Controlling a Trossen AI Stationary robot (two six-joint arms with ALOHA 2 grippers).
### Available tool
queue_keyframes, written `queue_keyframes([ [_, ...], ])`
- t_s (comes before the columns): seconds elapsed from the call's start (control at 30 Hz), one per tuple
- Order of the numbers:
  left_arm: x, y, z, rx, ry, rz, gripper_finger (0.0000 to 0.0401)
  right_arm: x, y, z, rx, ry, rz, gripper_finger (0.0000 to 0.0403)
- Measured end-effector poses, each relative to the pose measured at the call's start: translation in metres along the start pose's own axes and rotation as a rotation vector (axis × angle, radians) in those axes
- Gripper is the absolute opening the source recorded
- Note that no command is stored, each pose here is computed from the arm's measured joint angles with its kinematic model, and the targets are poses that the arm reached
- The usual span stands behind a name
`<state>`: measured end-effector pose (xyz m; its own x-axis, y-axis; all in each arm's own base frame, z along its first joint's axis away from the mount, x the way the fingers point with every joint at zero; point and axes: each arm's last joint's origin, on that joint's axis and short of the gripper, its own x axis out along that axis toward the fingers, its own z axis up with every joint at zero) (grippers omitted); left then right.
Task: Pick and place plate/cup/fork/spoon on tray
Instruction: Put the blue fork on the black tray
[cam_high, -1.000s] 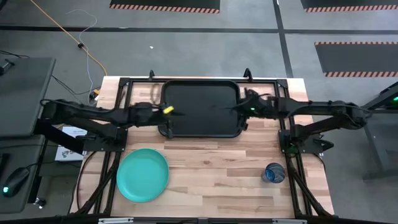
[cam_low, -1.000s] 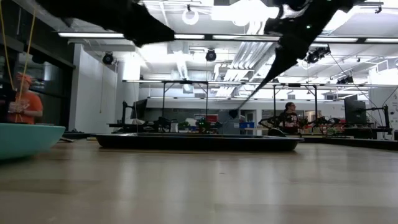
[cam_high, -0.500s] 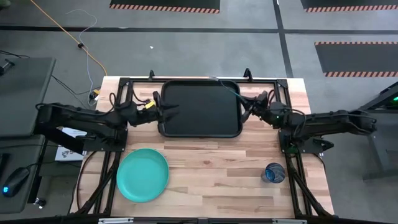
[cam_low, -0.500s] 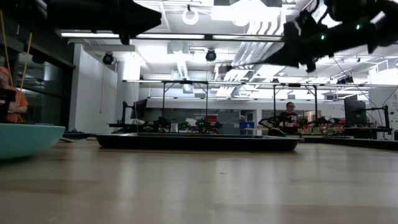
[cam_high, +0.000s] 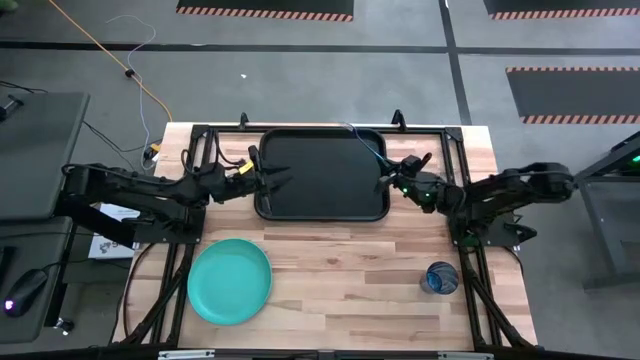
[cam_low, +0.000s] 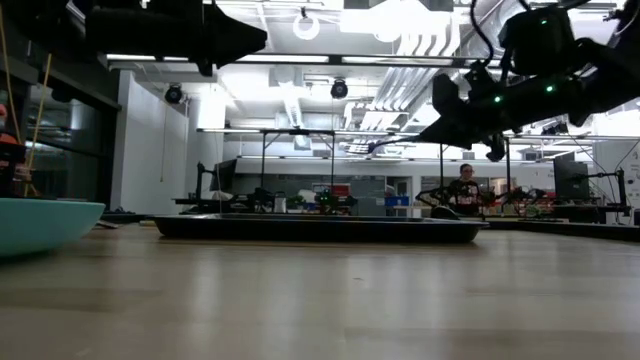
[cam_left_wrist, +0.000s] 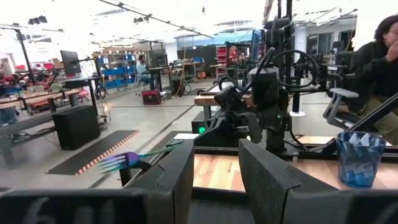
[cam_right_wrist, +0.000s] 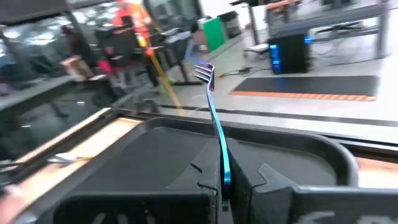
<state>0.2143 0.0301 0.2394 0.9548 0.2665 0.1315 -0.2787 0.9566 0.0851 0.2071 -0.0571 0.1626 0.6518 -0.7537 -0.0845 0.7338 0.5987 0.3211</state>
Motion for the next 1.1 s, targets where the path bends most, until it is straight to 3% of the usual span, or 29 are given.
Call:
queue_keyframes([
  [0.1,0.000,0.000,0.000,0.001,0.004,0.000,0.0115,0.006,0.000,-0.007,-0.021,0.009,-0.065,0.0000],
  [0.33,0.000,0.000,-0.001,0.002,0.014,-0.001,0.0115,0.009,-0.002,-0.021,-0.049,0.059,-0.090,0.0000],
  [1.1,0.000,-0.001,-0.004,-0.018,0.043,-0.020,0.0115,0.009,-0.003,-0.022,-0.059,0.057,-0.113,0.0000],
])
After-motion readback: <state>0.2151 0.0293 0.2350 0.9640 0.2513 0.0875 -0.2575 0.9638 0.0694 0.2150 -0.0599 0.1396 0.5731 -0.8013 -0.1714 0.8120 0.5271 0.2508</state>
